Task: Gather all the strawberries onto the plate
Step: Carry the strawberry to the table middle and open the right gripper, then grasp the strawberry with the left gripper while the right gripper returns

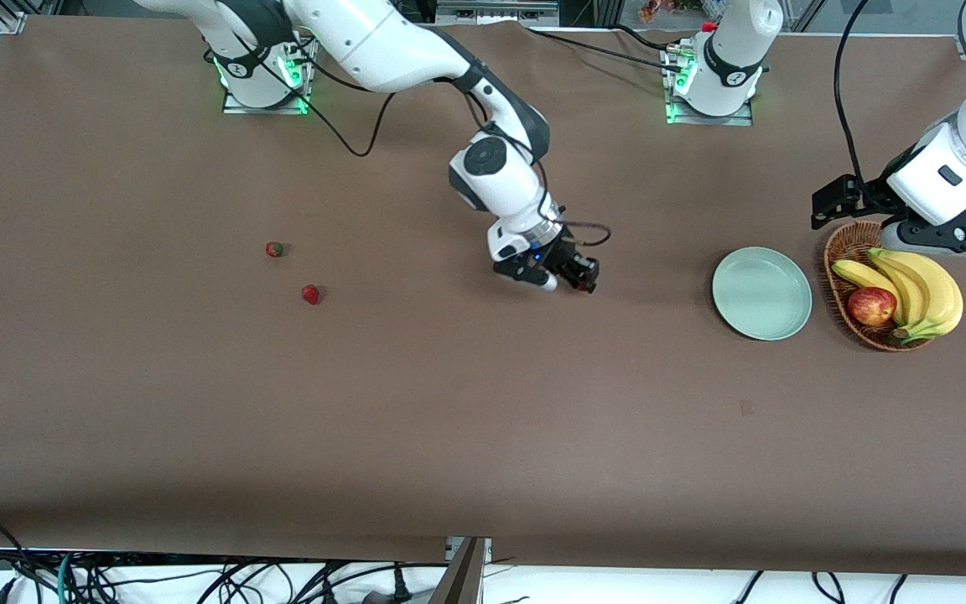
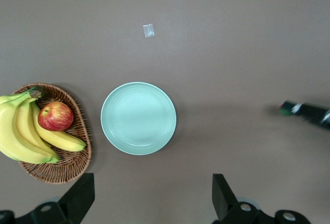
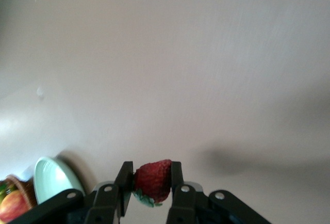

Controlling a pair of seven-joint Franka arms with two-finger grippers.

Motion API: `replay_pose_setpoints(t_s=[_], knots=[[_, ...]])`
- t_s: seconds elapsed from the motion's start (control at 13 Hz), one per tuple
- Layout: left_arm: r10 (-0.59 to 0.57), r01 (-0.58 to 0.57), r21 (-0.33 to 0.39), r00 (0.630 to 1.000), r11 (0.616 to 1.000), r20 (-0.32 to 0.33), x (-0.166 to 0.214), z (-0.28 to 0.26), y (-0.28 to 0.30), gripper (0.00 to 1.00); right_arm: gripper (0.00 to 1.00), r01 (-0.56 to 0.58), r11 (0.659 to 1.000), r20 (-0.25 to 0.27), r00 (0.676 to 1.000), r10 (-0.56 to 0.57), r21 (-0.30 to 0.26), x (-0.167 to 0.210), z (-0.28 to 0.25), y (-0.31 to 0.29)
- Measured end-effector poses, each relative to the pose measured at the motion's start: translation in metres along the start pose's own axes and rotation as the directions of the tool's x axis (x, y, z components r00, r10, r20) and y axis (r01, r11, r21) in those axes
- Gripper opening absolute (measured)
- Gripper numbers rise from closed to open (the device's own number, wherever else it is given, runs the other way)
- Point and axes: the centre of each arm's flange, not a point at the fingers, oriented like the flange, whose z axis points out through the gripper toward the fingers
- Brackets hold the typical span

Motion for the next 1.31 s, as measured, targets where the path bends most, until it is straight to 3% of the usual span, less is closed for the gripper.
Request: replay_pose_setpoints(t_s=[0.15, 0.46, 0.62, 0.69, 0.85, 1.0, 1.16, 1.31], knots=[[-0.002, 0.002, 0.000, 1.000, 1.000, 0.000, 0.000, 0.000, -0.001, 1.00, 0.40, -0.013, 0.999, -0.001, 1.000, 0.013, 0.035, -0.017, 0.010, 0.007], [-0.013, 0.013, -0.001, 1.000, 1.000, 0.000, 0.000, 0.000, -0.006, 1.00, 0.81, -0.026, 0.997, -0.049, 0.998, 0.029, 0.069, 0.028, -0.008, -0.014], [-0.015, 0.015, -0.001, 1.000, 1.000, 0.001, 0.000, 0.000, -0.008, 1.00, 1.00, 0.039, 0.999, -0.069, 0.997, -0.040, -0.014, 0.053, -0.011, -0.013], [-0.014, 0.014, -0.001, 1.000, 1.000, 0.004, 0.000, 0.001, -0.007, 1.00, 1.00, 0.093, 0.991, -0.069, 0.993, -0.100, -0.095, 0.068, -0.017, -0.014], [-0.008, 0.008, -0.001, 1.000, 1.000, 0.018, 0.000, 0.009, -0.003, 1.00, 1.00, 0.210, 0.942, -0.029, 0.974, -0.225, -0.260, 0.100, -0.046, -0.023], [-0.010, 0.010, 0.000, 1.000, 1.000, 0.024, 0.001, 0.026, 0.010, 1.00, 1.00, 0.311, 0.870, 0.043, 0.947, -0.319, -0.382, 0.138, -0.089, -0.032], [-0.023, 0.023, 0.003, 1.000, 1.000, 0.022, 0.003, 0.047, 0.034, 1.00, 1.00, 0.430, 0.758, 0.153, 0.899, -0.411, -0.491, 0.185, -0.132, -0.024], [-0.041, 0.041, 0.006, 0.999, 0.999, 0.015, 0.003, 0.060, 0.056, 1.00, 1.00, 0.517, 0.655, 0.246, 0.851, -0.464, -0.551, 0.232, -0.166, -0.001]])
